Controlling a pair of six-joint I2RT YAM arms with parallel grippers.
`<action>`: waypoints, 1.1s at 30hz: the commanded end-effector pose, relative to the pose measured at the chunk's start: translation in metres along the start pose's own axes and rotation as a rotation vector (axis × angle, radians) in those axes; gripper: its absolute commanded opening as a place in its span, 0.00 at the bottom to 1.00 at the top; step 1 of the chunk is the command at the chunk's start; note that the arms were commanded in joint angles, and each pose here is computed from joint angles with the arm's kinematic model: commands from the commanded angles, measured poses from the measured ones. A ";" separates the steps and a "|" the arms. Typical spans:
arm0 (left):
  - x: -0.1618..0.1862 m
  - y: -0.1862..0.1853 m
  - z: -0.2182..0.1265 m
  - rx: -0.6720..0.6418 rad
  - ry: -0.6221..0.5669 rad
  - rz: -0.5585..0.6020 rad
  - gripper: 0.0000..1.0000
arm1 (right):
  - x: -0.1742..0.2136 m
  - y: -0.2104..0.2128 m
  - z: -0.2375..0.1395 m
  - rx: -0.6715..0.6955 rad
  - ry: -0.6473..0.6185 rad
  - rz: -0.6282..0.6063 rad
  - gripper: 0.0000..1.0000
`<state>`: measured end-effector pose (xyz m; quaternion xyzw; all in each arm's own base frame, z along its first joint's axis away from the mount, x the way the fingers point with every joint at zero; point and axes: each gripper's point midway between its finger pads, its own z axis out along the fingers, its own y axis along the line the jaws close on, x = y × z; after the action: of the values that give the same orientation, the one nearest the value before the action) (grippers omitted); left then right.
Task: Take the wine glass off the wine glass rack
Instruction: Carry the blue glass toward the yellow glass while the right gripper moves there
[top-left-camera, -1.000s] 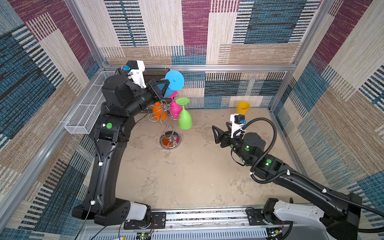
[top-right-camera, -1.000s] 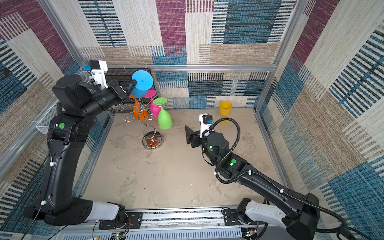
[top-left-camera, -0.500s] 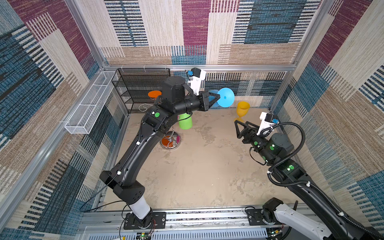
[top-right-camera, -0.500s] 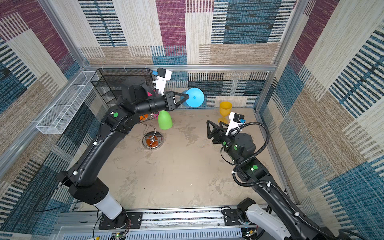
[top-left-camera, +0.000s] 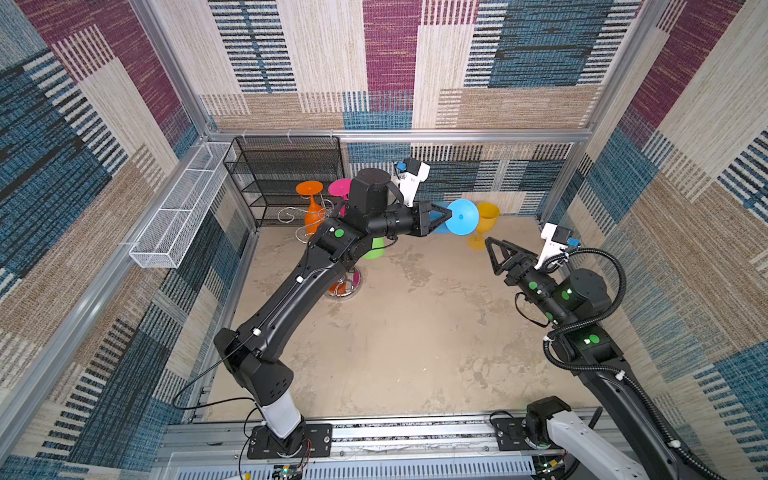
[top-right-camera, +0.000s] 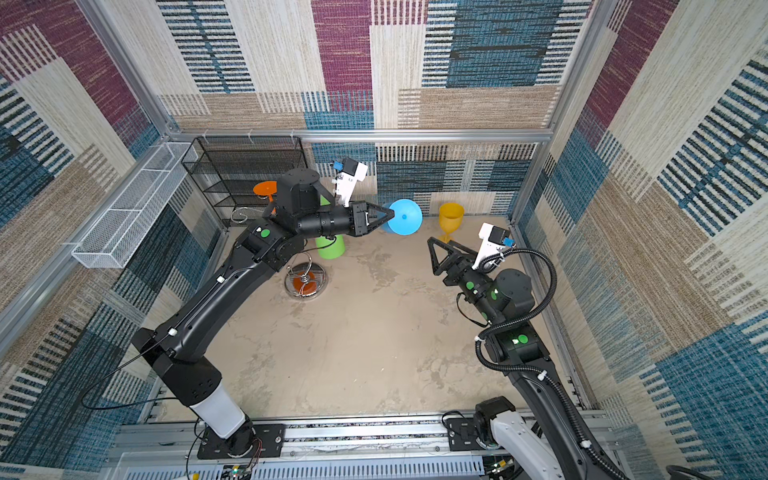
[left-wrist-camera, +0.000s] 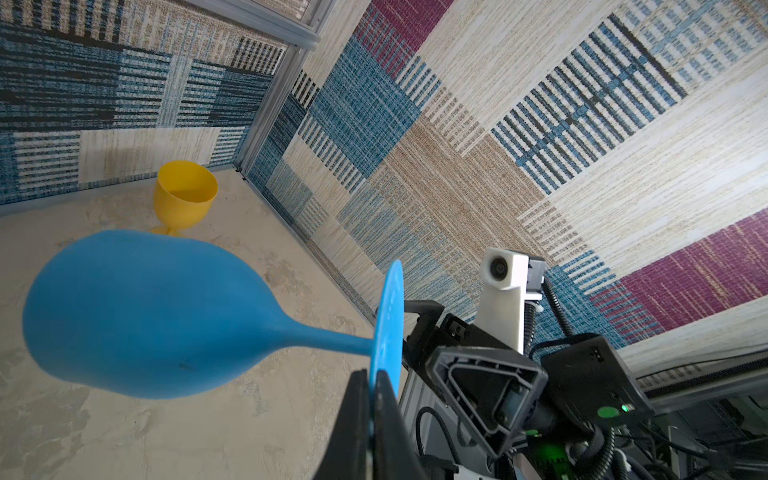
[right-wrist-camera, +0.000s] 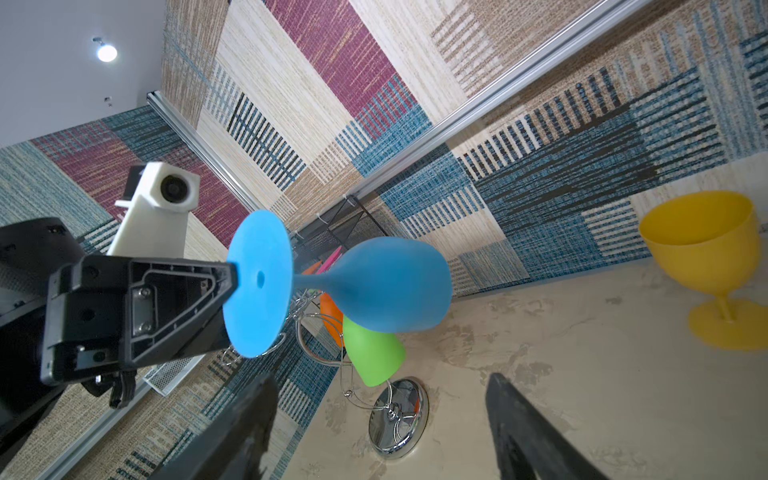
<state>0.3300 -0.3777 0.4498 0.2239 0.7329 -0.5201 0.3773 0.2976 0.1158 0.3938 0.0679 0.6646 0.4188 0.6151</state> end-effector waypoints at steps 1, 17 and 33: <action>-0.002 -0.012 0.002 0.075 -0.011 0.105 0.00 | -0.008 0.001 -0.001 -0.016 0.007 0.092 0.81; 0.063 0.003 0.042 -0.151 0.111 0.804 0.00 | -0.006 -0.053 -0.003 0.110 0.077 0.457 0.80; 0.081 0.050 0.071 -0.354 0.122 1.205 0.00 | 0.013 -0.072 -0.006 0.207 0.148 0.615 0.76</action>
<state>0.3252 -0.4296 0.3361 0.5504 0.6078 -0.1384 0.5554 0.3211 0.0709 0.3424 0.2915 0.6917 0.5094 0.4208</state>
